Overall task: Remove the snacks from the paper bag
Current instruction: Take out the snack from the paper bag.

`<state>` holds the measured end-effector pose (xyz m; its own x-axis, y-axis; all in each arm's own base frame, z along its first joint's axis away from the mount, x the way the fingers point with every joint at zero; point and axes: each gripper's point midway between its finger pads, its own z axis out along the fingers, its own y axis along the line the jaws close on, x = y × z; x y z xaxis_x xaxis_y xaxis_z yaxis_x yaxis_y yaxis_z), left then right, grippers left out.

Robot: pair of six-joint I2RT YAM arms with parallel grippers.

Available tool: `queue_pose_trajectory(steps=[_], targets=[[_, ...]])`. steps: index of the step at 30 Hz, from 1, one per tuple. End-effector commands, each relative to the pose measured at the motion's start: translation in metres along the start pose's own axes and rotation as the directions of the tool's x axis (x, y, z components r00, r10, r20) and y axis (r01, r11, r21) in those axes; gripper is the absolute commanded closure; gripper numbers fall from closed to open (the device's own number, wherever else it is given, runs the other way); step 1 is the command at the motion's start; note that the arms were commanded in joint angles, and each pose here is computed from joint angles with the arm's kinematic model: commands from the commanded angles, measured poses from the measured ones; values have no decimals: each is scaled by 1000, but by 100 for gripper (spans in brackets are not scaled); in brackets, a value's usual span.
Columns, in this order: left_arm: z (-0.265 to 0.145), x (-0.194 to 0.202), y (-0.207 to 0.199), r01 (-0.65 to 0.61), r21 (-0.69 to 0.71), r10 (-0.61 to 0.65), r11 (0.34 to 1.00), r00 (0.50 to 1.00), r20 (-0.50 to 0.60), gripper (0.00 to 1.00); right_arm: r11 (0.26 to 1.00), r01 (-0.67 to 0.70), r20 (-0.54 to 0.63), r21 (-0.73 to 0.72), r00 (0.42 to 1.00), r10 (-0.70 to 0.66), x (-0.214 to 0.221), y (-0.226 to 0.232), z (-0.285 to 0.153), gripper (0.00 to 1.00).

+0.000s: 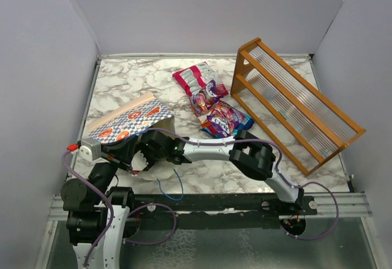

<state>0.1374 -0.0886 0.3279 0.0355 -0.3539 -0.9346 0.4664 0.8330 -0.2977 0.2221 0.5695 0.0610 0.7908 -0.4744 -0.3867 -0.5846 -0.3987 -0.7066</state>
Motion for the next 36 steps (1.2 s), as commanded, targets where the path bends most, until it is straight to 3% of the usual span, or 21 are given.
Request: queue_pose_trajectory(steps=[1,12,16,20,25,36], targets=[[-3,-7,-10,-33,48,31,998,999,30,100,1000,7,-40,-20,999,-8,11,6,12,48],[-3,-6,-12,-33,62,32,997,999,27,100,989,-10,-51,146,999,18,12,-30,34,52],[-3,-6,-13,-33,68,31,997,999,27,100,981,-31,-23,191,999,36,5,-43,38,61],[-3,-6,-13,-33,68,31,997,999,27,100,962,-71,-20,262,997,79,9,-62,40,79],[-3,-5,-14,-33,71,31,997,999,24,100,952,-97,-13,291,994,105,16,-76,40,79],[-2,-6,-6,-25,28,24,999,999,31,100,965,-90,16,246,996,89,8,-70,5,97]])
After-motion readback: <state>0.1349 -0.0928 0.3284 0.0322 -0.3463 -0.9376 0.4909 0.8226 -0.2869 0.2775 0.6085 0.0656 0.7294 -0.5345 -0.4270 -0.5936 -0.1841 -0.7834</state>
